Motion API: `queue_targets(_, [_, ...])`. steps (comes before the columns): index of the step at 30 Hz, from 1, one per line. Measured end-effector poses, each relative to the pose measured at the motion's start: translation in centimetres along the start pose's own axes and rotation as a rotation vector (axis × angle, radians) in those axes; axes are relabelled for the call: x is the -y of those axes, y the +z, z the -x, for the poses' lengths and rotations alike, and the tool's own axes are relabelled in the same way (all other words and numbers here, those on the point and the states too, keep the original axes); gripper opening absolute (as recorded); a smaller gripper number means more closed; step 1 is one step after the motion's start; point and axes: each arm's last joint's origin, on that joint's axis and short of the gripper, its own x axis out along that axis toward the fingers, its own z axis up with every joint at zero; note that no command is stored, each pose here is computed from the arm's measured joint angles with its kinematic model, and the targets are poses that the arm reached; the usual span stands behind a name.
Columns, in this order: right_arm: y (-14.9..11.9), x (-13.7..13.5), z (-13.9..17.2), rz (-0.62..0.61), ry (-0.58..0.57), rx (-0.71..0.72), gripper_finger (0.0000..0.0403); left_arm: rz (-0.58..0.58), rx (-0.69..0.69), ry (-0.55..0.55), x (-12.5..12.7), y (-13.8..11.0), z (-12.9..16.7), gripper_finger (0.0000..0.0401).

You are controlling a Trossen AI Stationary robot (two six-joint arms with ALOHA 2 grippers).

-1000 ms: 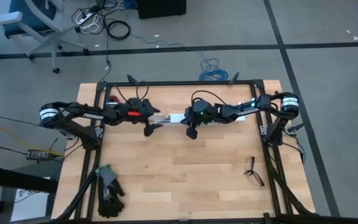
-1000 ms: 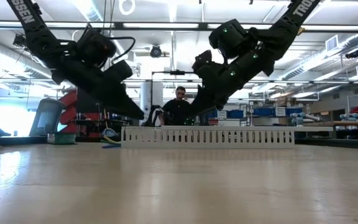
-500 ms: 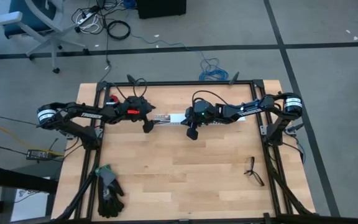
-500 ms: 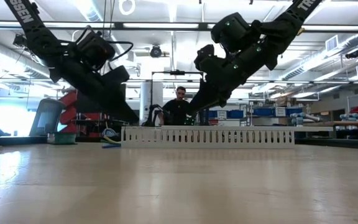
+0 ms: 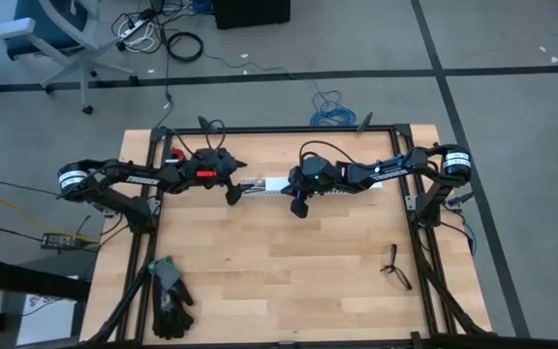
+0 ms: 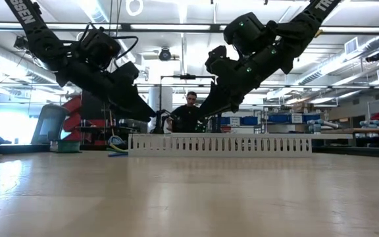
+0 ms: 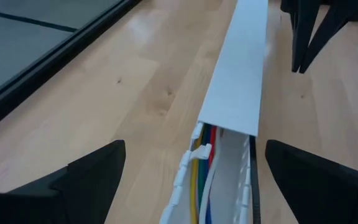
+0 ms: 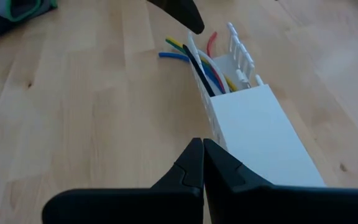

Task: Ziptie cables
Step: Close the white cable duct

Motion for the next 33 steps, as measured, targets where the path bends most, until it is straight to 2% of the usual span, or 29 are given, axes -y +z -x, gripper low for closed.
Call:
queue_targets(7, [0.0, 0.0, 0.0, 0.011, 0.002, 0.005, 0.0, -0.061, -0.004, -0.098, 0.3, -0.1, -0.1, 0.0399])
queue_targets(16, [0.2, 0.0, 0.0, 0.026, 0.002, 0.025, 0.0, -0.173, -0.077, -0.094, 0.1, -1.7, -1.3, 0.0399])
queue_targets(23, [0.3, 1.2, 0.1, -0.006, -0.027, 0.028, 0.0, -0.166, -0.132, -0.099, 0.0, -3.0, -2.3, 0.0398])
queue_targets(28, [-0.2, 2.3, 0.2, -0.056, -0.06, -0.032, 0.0, -0.163, -0.152, -0.101, 0.0, -3.4, -2.5, 0.0383])
queue_targets(33, [-0.3, 2.7, 0.2, -0.064, -0.07, -0.038, 0.0, -0.163, -0.168, -0.103, 0.0, -3.7, -2.7, 0.0343])
